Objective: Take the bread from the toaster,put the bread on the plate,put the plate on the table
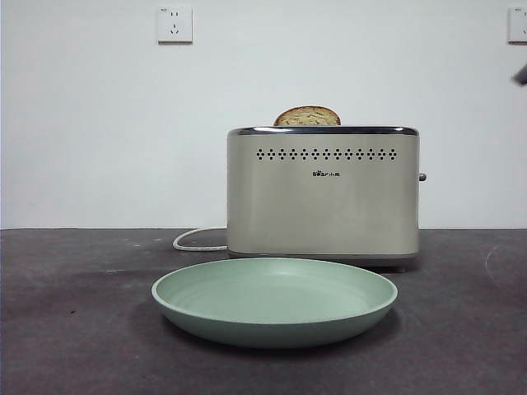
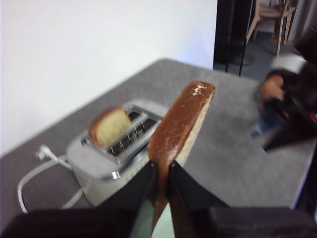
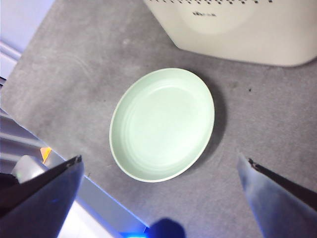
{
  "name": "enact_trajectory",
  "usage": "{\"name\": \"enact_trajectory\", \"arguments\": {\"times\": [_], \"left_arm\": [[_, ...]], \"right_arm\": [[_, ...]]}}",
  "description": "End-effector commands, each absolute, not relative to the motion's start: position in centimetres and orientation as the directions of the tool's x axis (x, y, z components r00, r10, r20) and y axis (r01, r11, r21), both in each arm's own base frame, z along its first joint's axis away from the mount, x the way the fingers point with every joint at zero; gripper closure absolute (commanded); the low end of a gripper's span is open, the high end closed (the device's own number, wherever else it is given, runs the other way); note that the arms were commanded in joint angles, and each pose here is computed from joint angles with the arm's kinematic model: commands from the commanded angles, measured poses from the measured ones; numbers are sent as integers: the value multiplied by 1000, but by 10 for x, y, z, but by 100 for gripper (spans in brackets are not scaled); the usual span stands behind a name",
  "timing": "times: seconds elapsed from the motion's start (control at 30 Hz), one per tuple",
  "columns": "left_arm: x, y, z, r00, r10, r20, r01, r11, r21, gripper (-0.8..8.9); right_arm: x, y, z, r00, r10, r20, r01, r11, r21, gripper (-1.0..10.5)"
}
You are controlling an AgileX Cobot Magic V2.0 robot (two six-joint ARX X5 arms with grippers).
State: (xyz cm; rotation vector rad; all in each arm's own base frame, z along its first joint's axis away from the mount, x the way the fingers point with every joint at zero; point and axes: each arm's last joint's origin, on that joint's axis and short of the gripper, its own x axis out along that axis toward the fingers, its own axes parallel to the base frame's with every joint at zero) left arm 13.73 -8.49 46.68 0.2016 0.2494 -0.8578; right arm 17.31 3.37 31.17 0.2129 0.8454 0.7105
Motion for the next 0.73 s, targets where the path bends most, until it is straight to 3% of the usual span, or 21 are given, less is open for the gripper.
{"name": "enact_trajectory", "arguments": {"times": [0.03, 0.33, 0.63, 0.73], "left_arm": [[123, -77, 445, 623, -716, -314, 762, 647, 36, 818], [87, -58, 378, 610, -712, -348, 728, 677, -108, 819], [75, -52, 368, 601, -716, -355, 716, 680, -158, 819], [75, -52, 368, 599, -715, -360, 715, 680, -160, 819]], "right_arm": [[187, 35, 304, 432, 648, -628, -470, 756, 456, 352], [234, 59, 257, 261, 656, -708, -441, 733, 517, 354], [270, 102, 193, 128, 582, -803, -446, 757, 478, 360], [275, 108, 180, 103, 579, -809, -447, 753, 482, 469]]}}
